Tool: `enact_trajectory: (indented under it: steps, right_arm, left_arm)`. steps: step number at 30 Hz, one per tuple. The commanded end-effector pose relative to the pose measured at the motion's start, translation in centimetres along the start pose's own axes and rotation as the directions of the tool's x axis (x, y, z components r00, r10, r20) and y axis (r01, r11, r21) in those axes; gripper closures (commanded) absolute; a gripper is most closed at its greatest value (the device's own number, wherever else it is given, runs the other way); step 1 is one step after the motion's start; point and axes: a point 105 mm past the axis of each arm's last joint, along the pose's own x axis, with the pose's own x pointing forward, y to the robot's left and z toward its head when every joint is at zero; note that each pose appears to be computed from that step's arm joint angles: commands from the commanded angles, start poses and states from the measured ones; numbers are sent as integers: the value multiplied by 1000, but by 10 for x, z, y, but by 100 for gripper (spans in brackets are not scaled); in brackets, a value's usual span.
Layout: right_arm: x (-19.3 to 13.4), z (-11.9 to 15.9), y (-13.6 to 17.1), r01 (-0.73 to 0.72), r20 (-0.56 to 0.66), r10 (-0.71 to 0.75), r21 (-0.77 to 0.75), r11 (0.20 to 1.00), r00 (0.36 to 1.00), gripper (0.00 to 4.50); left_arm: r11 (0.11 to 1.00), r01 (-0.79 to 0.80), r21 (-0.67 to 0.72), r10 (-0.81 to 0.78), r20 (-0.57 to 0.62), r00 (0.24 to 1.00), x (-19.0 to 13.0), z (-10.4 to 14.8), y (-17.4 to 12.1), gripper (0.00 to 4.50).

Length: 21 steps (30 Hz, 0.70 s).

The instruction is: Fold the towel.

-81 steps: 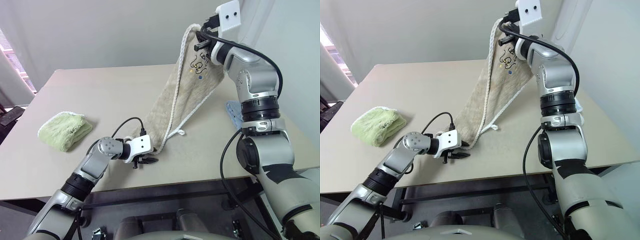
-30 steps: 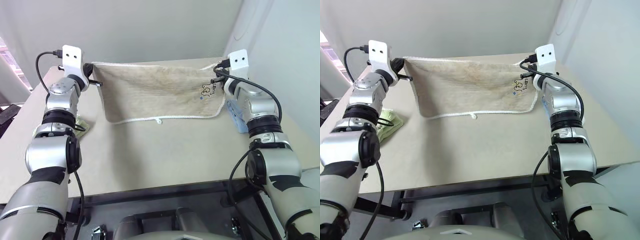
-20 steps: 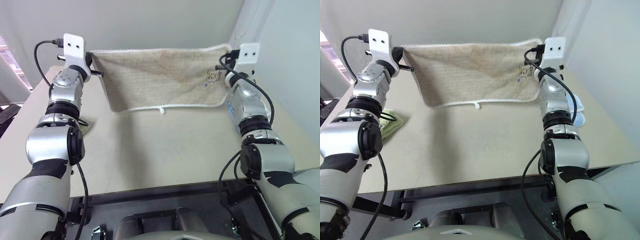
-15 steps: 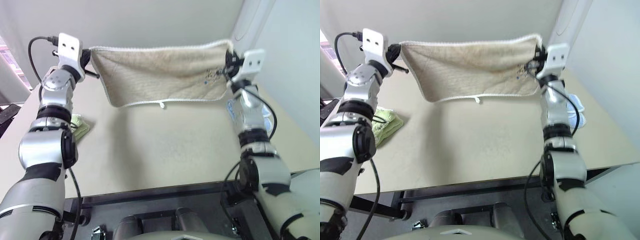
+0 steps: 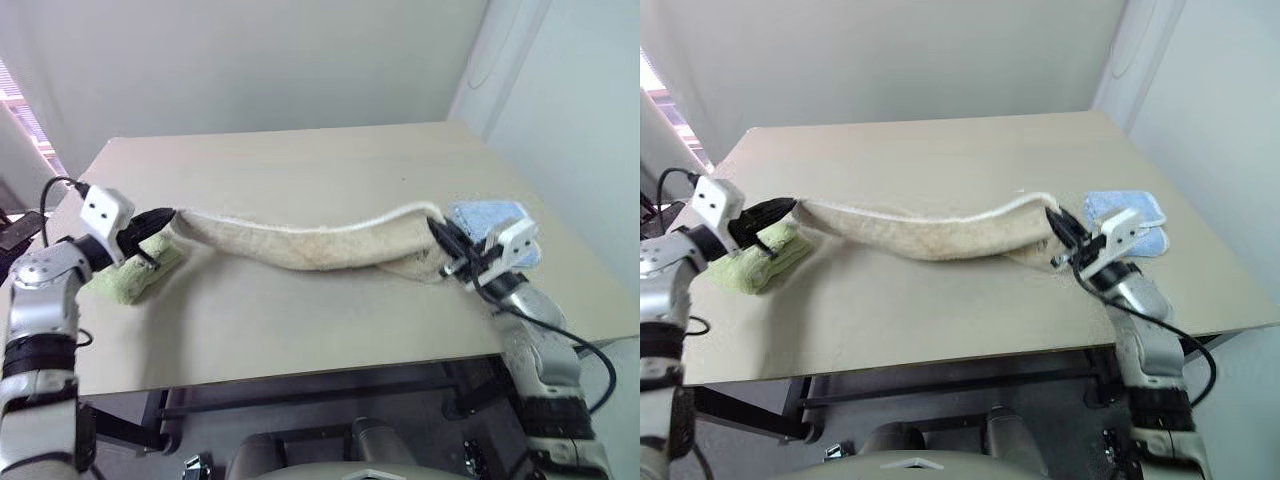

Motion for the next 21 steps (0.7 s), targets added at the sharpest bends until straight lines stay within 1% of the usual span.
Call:
enact_trajectory:
  steps: [1, 4, 9, 12, 15, 17, 18, 20, 21]
  right_arm:
    - [-12, 4, 8, -57, 1, 57, -37, 998, 998, 450]
    - [-23, -6, -1, -44, -46, 41, -78, 996, 998, 450]
    - [-25, -5, -15, -22, -36, 18, -128, 992, 999, 450]
    - [-32, -3, -24, -7, -25, 3, -143, 990, 1000, 450]
    - [-39, -6, -30, 12, -20, -15, -156, 988, 1000, 450]
    - [-39, -9, -35, 39, -33, -47, -201, 979, 998, 450]
    - [-34, -5, -36, 63, -1, -65, -201, 978, 998, 450]
    - [-20, 15, -39, 128, 90, -118, -116, 985, 989, 450]
    - [-14, 24, -39, 138, 121, -128, -74, 988, 984, 450]
  left_arm:
    - [999, 45, -2, -45, -24, 999, -18, 8, -6, 449]
    - [994, 108, -15, -109, -76, 991, -28, 5, -18, 449]
    - [988, 156, -11, -156, -154, 976, -35, 0, -28, 449]
    - [980, 201, -8, -197, -233, 952, -49, -9, -36, 449]
    - [972, 233, -23, -230, -278, 933, -62, -11, -43, 449]
    - [970, 239, -34, -238, -313, 920, -72, -12, -46, 449]
    - [974, 225, -38, -226, -310, 924, -73, -10, -44, 449]
    - [984, 170, -56, -179, -273, 945, -69, -4, -34, 449]
    - [986, 152, -63, -163, -251, 954, -65, 1, -30, 449]
